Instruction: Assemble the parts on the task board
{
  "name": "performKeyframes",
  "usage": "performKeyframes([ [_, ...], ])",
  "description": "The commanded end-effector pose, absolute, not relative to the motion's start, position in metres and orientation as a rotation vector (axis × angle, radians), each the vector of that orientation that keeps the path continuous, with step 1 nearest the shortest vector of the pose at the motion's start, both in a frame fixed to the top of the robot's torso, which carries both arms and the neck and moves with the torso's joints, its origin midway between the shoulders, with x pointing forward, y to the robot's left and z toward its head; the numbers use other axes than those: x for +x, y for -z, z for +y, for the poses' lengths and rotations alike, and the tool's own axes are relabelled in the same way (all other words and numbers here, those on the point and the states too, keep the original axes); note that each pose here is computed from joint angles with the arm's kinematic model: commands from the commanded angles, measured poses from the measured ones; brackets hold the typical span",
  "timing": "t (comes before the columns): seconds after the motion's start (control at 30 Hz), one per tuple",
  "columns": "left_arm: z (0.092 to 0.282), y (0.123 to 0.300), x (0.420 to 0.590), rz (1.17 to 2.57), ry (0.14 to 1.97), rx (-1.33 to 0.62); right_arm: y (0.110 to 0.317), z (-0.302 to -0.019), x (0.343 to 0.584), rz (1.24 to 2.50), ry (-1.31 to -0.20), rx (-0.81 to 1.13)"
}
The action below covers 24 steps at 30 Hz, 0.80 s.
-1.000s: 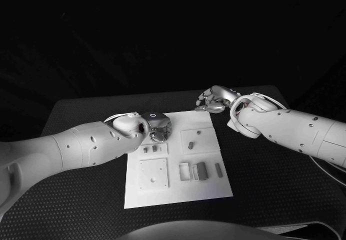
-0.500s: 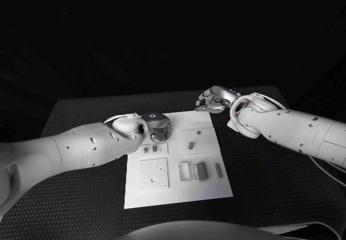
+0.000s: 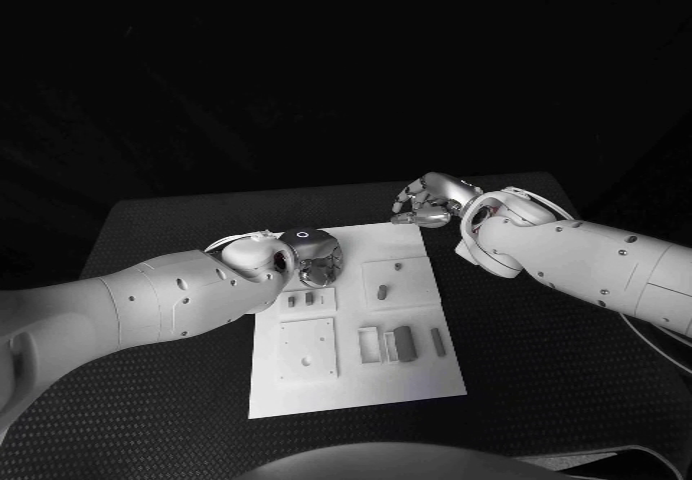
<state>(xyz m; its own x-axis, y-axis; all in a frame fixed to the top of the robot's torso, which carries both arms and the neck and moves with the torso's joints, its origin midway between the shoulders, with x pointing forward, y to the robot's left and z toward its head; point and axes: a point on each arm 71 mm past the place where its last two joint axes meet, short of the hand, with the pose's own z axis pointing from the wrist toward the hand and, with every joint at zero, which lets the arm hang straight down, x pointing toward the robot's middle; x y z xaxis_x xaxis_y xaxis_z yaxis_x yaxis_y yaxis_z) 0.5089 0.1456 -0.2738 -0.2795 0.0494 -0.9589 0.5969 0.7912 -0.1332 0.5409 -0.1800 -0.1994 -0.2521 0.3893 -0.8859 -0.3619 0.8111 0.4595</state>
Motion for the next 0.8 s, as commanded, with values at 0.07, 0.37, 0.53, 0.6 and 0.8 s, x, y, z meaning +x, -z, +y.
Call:
performKeyframes([
  [0.07, 0.145, 0.274, 0.506, 1.795, 0.612, 0.473, 0.200, -0.180, 0.540, 1.687, -0.716, 0.013],
  [0.37, 0.141, 0.263, 0.507, 1.759, 0.642, 0.458, 0.200, -0.180, 0.540, 1.687, -0.716, 0.013],
  [0.53, 0.140, 0.257, 0.509, 1.742, 0.651, 0.444, 0.200, -0.180, 0.540, 1.688, -0.716, 0.013],
  [0.6, 0.140, 0.255, 0.510, 1.740, 0.652, 0.440, 0.200, -0.180, 0.540, 1.688, -0.716, 0.013],
  [0.8, 0.145, 0.250, 0.511, 1.755, 0.644, 0.430, 0.200, -0.181, 0.540, 1.688, -0.715, 0.014],
])
